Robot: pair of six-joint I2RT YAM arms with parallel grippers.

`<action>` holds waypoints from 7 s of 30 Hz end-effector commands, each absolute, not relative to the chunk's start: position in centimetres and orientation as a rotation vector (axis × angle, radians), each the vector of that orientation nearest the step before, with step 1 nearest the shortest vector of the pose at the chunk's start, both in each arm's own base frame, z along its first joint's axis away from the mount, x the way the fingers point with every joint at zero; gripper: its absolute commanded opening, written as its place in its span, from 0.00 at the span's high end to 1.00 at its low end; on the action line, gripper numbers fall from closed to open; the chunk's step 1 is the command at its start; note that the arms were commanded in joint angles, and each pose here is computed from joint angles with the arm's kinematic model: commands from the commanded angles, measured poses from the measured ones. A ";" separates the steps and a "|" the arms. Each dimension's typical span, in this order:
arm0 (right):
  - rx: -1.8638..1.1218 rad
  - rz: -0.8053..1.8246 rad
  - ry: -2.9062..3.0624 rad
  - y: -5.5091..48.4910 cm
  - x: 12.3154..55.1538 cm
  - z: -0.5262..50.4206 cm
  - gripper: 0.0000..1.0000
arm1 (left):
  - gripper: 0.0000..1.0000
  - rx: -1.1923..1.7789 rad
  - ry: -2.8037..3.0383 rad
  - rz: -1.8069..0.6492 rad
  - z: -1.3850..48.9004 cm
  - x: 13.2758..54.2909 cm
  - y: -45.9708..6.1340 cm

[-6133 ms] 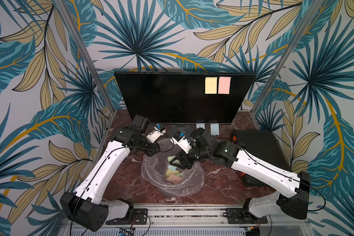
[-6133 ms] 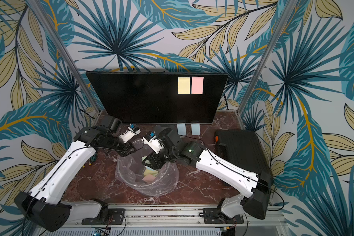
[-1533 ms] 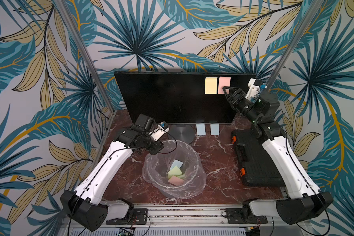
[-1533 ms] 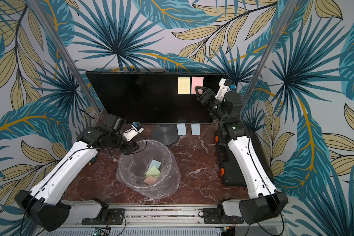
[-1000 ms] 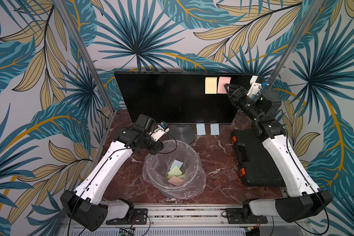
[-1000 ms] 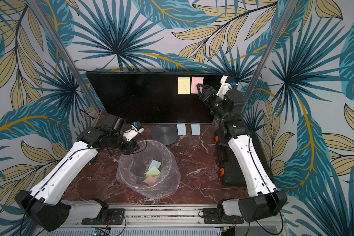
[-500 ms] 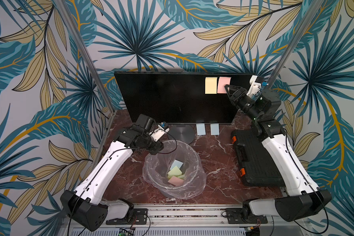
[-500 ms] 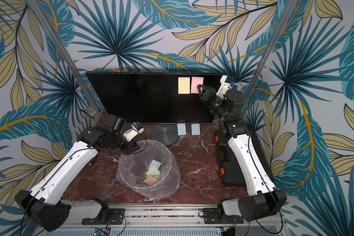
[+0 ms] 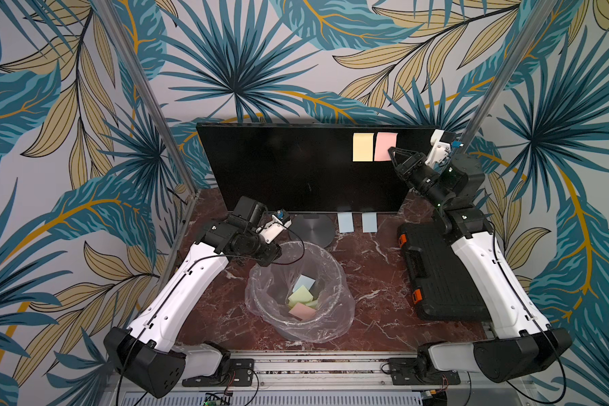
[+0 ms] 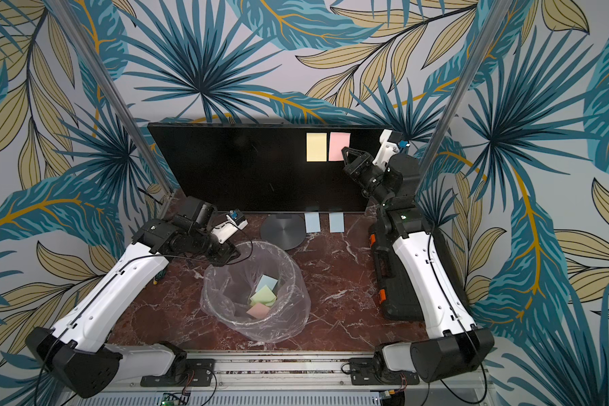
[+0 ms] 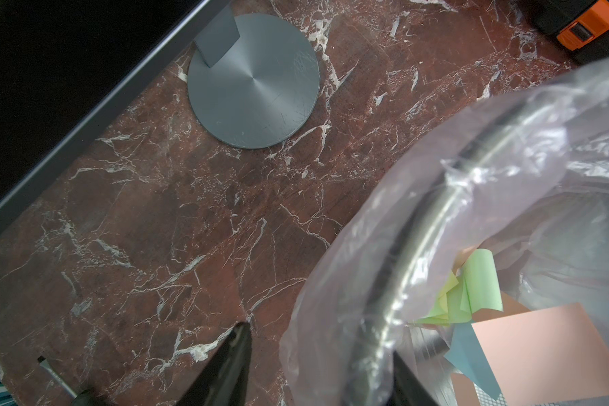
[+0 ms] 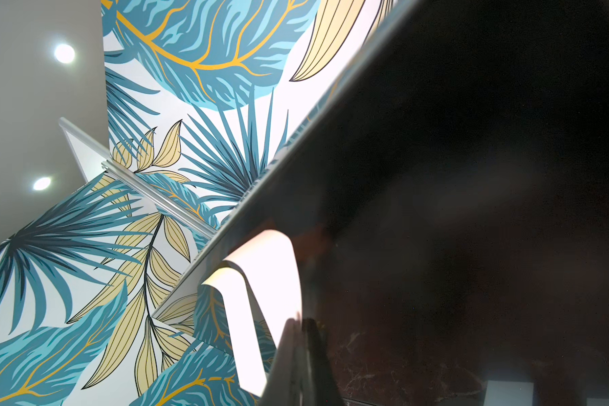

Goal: Remove the sticky note from the monitor
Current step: Tear off the sticky note from the monitor, then place the sticky note in the trash bin, then tear off the sticky note from the monitor.

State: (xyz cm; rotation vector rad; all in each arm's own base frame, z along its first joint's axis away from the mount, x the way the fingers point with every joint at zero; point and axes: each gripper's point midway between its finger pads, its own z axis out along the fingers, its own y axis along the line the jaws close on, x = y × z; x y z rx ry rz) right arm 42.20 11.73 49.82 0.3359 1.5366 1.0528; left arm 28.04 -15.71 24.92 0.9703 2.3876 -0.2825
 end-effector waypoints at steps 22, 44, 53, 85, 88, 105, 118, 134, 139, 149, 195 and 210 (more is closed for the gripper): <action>0.055 1.071 1.383 12.6 34.3 57.4 1.00 | 0.47 0.981 2.389 -0.252 24.6 28.3 -15.5; -0.287 1.067 1.873 18.3 26.1 43.5 1.00 | 0.47 0.992 2.405 -0.263 24.1 28.1 -15.5; -0.512 1.013 2.081 22.8 24.5 37.7 1.00 | 0.47 0.989 2.399 -0.255 24.3 28.1 -15.4; -1.138 0.997 2.156 36.5 18.3 29.6 0.53 | 0.47 0.988 2.399 -0.252 24.4 28.1 -15.4; -1.127 0.991 2.151 36.5 18.5 29.7 0.52 | 0.47 0.987 2.397 -0.249 24.4 28.1 -15.4; -1.090 1.001 2.086 36.1 18.5 31.4 0.49 | 0.47 0.988 2.393 -0.250 24.5 28.1 -15.4; -0.968 0.886 1.968 31.6 18.5 35.3 0.47 | 0.47 0.987 2.398 -0.242 24.3 28.1 -15.3; -0.241 0.793 1.908 20.4 25.9 38.0 0.45 | 0.47 0.989 2.404 -0.242 24.1 28.2 -15.3; -0.081 0.827 1.915 18.0 28.0 37.1 0.44 | 0.47 0.989 2.403 -0.239 23.9 28.2 -15.3; 0.139 0.980 1.835 16.7 31.9 37.8 0.44 | 0.47 0.988 2.404 -0.230 23.8 28.4 -15.2; 0.185 1.196 1.547 17.3 39.4 48.9 0.46 | 0.47 0.986 2.396 -0.225 24.3 28.3 -15.2; 0.163 1.210 1.531 17.4 40.9 50.2 0.50 | 0.46 0.990 2.396 -0.222 24.2 28.3 -15.1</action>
